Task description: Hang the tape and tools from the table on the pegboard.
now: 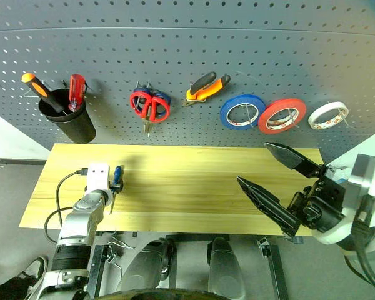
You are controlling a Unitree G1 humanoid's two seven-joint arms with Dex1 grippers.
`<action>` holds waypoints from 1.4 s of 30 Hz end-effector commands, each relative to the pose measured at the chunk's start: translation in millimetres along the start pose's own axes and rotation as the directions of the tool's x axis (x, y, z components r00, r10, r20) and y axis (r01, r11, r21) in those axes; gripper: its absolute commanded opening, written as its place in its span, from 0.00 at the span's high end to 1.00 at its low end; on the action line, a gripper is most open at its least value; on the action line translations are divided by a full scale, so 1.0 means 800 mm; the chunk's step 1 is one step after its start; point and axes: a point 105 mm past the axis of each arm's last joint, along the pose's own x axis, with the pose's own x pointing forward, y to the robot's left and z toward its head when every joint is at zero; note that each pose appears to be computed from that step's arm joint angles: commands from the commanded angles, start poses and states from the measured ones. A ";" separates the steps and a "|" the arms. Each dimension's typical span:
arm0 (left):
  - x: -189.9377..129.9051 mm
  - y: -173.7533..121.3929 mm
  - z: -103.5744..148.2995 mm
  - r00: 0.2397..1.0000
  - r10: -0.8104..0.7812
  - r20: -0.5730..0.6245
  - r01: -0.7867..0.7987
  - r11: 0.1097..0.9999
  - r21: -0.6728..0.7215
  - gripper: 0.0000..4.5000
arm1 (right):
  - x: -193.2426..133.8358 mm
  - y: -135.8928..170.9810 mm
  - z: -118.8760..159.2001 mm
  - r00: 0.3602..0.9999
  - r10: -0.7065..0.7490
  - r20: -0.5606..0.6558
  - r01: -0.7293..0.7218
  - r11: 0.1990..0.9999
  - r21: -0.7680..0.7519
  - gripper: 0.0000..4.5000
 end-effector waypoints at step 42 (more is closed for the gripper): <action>-0.014 -0.024 -0.027 0.988 -0.102 -0.116 0.100 0.995 -0.025 0.90 | 0.000 0.003 0.003 1.000 -0.003 -0.014 0.003 1.000 -0.031 0.00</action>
